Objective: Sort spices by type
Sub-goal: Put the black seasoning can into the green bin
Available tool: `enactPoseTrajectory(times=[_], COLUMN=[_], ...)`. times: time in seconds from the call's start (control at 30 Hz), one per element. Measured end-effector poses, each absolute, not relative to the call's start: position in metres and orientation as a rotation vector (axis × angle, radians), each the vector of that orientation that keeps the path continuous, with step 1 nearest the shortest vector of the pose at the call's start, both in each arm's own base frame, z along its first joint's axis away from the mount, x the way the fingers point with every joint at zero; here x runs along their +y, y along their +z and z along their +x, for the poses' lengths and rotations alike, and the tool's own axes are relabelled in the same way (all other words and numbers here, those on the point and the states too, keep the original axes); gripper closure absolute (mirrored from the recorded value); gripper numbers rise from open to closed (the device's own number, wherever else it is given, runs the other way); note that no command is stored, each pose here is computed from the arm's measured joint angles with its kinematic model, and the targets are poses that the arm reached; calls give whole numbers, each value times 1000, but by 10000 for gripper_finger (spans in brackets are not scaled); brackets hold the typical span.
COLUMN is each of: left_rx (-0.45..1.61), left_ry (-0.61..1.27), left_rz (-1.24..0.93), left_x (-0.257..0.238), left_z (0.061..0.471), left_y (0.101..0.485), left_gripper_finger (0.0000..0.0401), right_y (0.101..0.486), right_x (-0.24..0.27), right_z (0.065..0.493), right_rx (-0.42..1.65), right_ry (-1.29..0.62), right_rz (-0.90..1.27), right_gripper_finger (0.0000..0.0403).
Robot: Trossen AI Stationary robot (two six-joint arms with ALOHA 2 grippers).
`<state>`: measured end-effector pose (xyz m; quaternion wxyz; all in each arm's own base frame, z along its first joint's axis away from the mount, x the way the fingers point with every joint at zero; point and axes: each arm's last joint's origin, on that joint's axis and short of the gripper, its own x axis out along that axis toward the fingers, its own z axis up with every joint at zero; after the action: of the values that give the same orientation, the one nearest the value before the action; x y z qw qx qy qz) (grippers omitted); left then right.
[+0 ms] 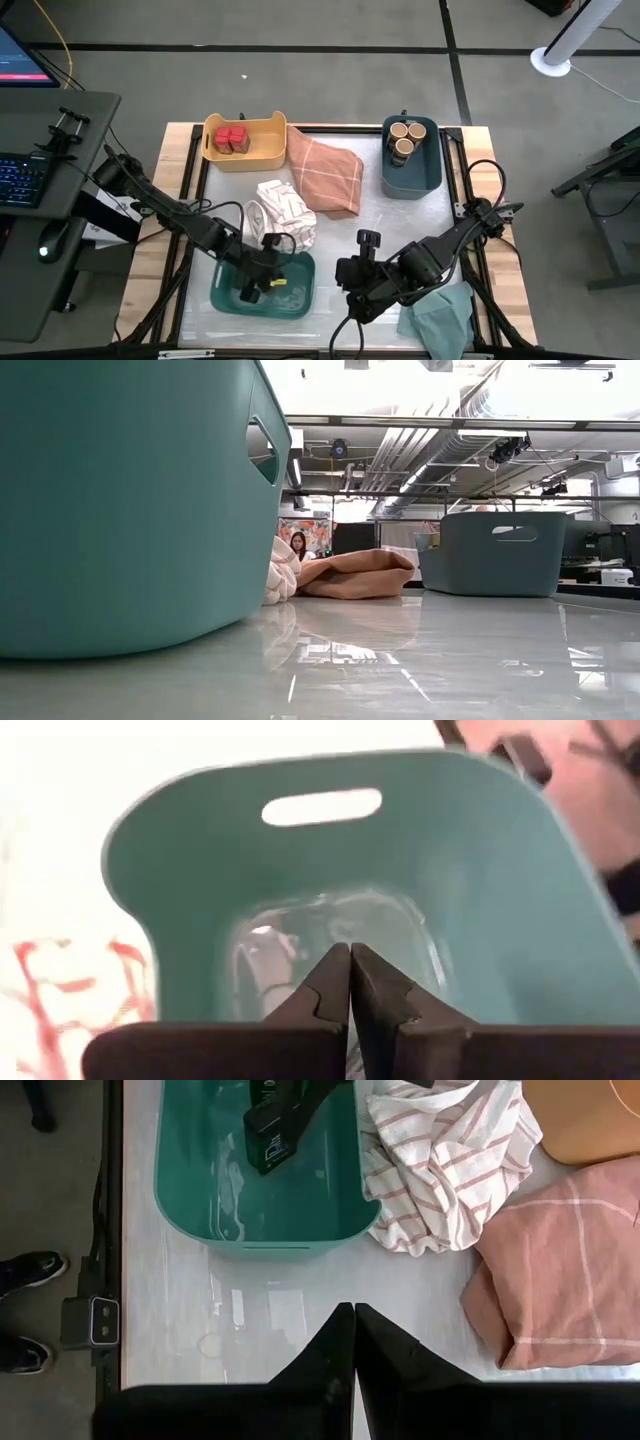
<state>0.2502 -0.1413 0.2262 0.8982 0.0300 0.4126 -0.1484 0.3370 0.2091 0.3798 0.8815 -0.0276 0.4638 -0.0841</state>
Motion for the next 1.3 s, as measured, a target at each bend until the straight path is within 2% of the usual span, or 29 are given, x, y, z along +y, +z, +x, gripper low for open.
enactPoseTrajectory(times=[0.33, 0.57, 0.9, 1.3], left_rx=[1011, 1035, 1096, 1178], left_ry=[-153, -56, -8, -77], left_rz=[-309, -461, -452, -355], left_x=[-148, -151, -157, -167], left_z=[258, 261, 249, 230], left_y=[202, 195, 192, 195], left_gripper_finger=[401, 401, 401, 401], right_y=[380, 380, 380, 380], right_x=[204, 202, 201, 200], right_z=[340, 341, 342, 342], right_rx=[967, 967, 968, 969], right_ry=[-189, -191, -188, -184], right_rz=[-51, -54, -64, -71], right_gripper_finger=[403, 403, 403, 403])
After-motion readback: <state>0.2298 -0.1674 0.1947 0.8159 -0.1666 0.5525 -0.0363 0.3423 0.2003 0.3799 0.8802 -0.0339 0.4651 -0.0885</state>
